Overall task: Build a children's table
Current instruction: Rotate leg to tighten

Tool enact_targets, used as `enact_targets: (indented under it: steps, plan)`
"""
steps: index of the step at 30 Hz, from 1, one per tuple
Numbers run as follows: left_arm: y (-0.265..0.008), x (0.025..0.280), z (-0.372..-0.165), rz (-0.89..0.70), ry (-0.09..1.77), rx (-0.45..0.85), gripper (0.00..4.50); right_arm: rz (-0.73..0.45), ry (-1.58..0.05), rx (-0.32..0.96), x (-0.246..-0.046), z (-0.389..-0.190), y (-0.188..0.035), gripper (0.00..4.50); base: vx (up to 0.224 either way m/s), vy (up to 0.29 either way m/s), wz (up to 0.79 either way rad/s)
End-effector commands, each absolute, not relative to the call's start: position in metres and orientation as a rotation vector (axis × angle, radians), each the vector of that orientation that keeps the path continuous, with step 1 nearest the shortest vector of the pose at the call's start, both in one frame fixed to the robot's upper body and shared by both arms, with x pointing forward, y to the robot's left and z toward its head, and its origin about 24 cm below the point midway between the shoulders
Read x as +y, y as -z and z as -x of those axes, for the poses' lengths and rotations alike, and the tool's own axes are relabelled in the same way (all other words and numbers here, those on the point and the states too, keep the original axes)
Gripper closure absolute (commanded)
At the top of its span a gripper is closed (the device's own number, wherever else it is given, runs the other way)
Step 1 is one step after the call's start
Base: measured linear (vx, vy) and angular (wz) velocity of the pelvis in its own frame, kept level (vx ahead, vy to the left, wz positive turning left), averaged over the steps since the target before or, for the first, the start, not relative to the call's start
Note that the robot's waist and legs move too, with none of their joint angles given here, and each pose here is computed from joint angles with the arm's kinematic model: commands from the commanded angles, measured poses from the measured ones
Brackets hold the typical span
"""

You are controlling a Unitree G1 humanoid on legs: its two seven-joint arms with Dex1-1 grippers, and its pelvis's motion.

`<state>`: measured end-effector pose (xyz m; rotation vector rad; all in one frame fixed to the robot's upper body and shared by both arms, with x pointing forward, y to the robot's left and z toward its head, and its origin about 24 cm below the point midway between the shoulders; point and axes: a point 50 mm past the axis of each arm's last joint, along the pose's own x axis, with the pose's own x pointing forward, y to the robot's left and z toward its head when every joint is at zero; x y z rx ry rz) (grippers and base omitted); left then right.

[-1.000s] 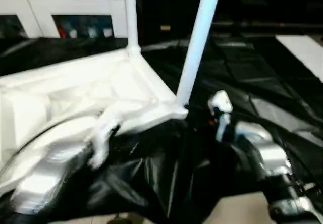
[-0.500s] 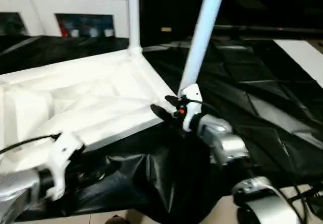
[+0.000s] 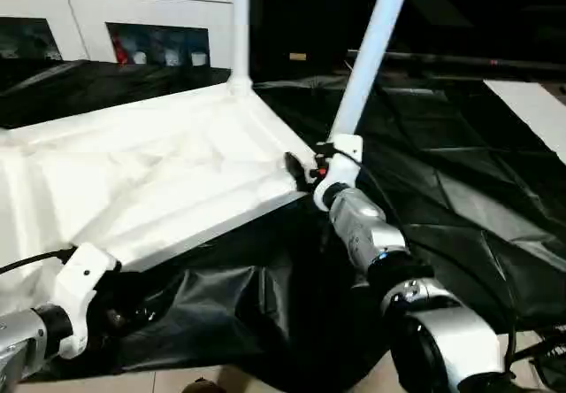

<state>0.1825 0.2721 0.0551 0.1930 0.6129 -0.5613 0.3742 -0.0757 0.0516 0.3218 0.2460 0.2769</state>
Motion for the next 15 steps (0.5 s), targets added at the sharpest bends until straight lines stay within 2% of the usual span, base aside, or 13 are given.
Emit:
enact_targets:
  steps: [1, 7, 10, 14, 15]
  plan:
    - [-0.043, 0.288, -0.178, -0.221, 0.475, 0.685, 0.13, -0.338, -0.145, 0.192, -0.107, -0.383, -0.060, 0.80, 0.000, 0.000, 0.00]
    - [-0.031, 0.301, -0.189, -0.222, 0.428, 0.636, 0.00, -0.330, -0.034, 0.149, -0.137, -0.392, -0.072, 0.80, 0.000, 0.000, 0.00]
    - [-0.025, 0.311, -0.194, -0.223, 0.415, 0.634, 0.00, -0.320, 0.019, 0.129, -0.162, -0.394, -0.078, 0.80, 0.000, 0.000, 0.00]
    - [-0.024, 0.318, -0.195, -0.230, 0.405, 0.640, 0.00, -0.308, 0.011, 0.124, -0.173, -0.394, -0.079, 0.80, 0.000, 0.000, 0.00]
    - [-0.025, 0.326, -0.194, -0.238, 0.401, 0.644, 0.00, -0.276, -0.034, 0.116, -0.175, -0.393, -0.079, 0.80, 0.000, 0.000, 0.00]
